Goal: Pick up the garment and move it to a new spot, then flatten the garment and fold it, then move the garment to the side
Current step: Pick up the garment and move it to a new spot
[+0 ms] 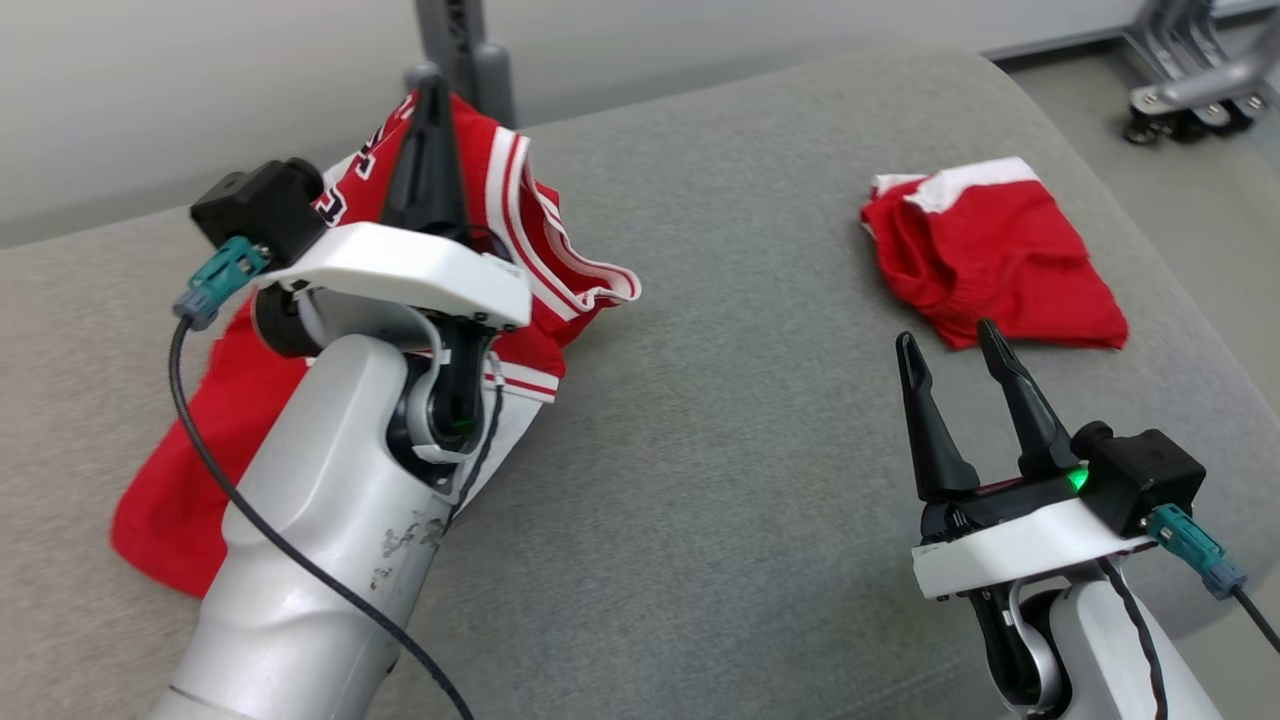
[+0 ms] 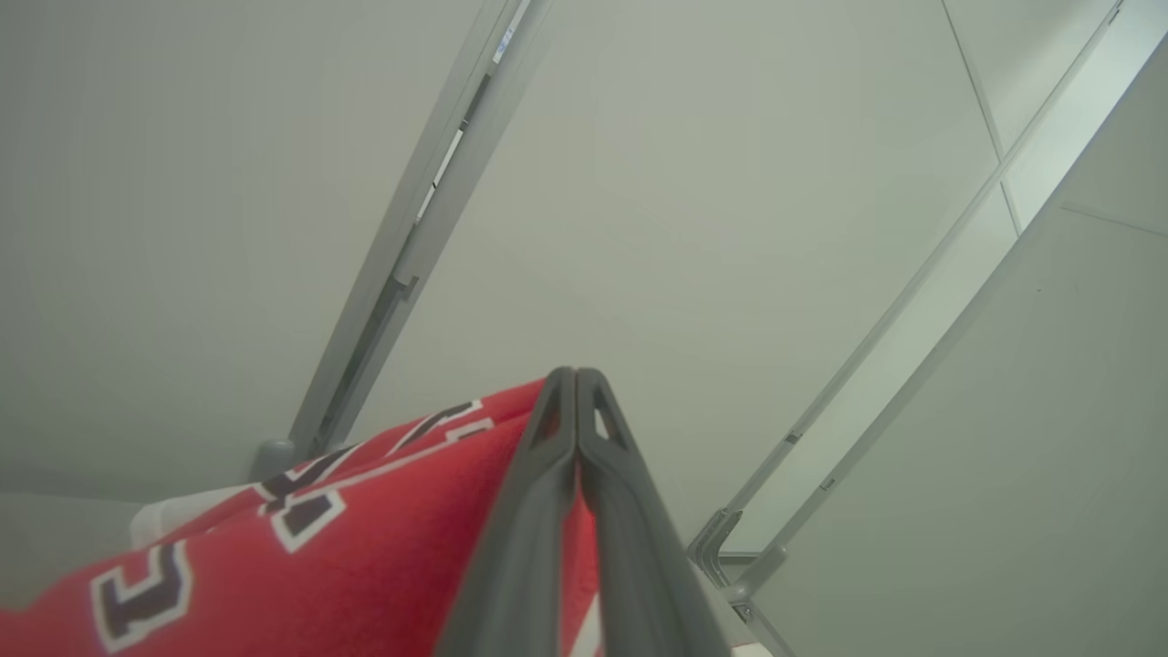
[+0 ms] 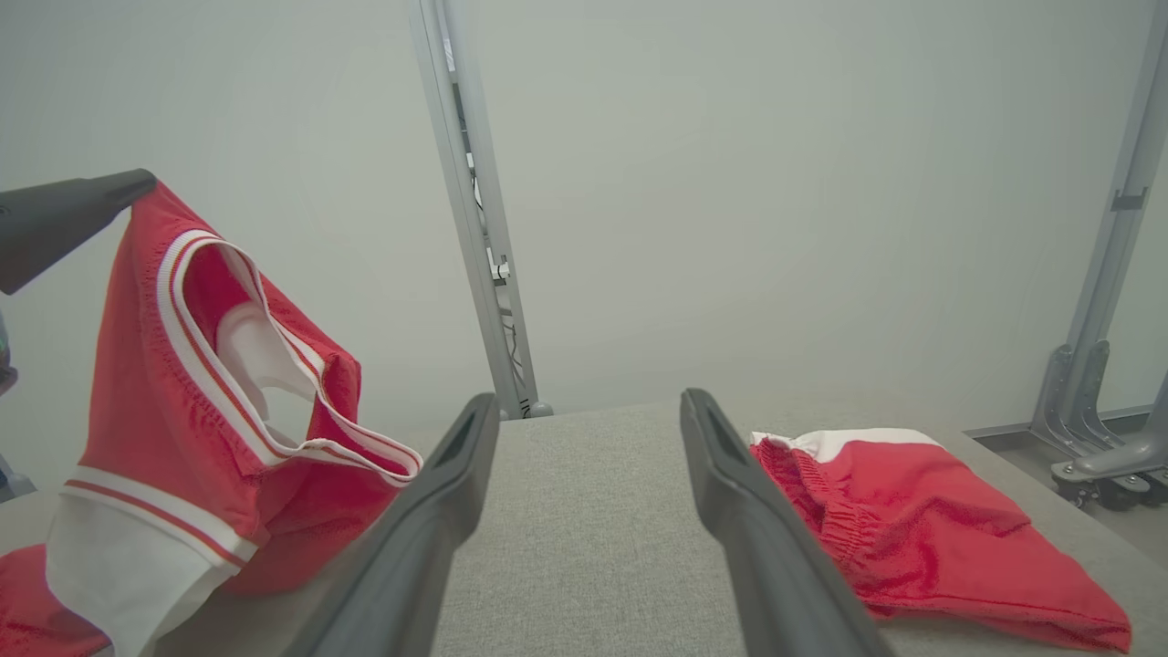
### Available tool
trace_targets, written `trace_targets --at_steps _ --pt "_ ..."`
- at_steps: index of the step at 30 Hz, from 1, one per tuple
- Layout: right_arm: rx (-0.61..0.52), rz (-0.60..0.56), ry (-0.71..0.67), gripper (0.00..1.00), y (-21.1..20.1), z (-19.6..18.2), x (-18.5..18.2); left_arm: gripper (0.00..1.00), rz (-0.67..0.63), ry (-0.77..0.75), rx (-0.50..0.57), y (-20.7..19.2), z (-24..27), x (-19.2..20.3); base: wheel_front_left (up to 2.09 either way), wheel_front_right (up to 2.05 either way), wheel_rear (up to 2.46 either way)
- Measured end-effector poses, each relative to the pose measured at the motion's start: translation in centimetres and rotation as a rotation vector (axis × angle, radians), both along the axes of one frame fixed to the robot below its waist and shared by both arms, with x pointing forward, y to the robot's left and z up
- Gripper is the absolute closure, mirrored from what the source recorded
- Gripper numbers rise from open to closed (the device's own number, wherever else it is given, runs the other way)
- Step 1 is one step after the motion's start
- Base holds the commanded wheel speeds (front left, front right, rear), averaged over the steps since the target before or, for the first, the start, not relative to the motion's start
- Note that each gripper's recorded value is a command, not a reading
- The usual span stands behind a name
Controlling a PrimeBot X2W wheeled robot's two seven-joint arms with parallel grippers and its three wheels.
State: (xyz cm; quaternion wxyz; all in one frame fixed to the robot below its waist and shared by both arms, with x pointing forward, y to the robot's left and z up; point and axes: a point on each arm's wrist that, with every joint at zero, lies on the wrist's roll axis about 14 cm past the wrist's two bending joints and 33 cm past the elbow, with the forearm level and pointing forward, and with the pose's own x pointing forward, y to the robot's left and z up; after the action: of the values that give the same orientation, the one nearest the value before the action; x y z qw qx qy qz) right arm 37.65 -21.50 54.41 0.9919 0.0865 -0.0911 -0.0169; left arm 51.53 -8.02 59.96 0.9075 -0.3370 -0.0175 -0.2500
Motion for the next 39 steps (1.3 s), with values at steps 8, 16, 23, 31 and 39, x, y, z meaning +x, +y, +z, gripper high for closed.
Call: trace_targets --at_steps 8,16,23,31,39 --pt "-0.001 -0.062 0.038 0.0 -2.0 -1.0 -0.6 1.0 -0.135 0.045 -0.024 -5.4 -1.1 -1.2 0.0 0.0 0.0" --pt "0.005 -0.079 0.065 0.0 -2.6 -1.8 -0.7 0.0 -0.21 0.119 0.092 -8.0 -5.9 -2.7 0.0 0.0 0.0" --pt "0.003 -0.059 0.065 0.0 -2.0 -1.9 -0.1 0.0 -0.133 0.102 0.121 -5.5 -5.8 -1.2 0.0 0.0 0.0" --pt "-0.003 -0.001 0.051 0.0 0.0 -1.7 0.5 0.0 0.029 -0.062 0.204 0.1 -2.7 0.0 0.0 0.0 0.0" --pt "-0.011 0.119 0.014 0.0 4.1 -0.8 0.9 0.0 0.298 -0.197 0.379 11.8 -1.6 -2.0 0.0 0.0 0.0"
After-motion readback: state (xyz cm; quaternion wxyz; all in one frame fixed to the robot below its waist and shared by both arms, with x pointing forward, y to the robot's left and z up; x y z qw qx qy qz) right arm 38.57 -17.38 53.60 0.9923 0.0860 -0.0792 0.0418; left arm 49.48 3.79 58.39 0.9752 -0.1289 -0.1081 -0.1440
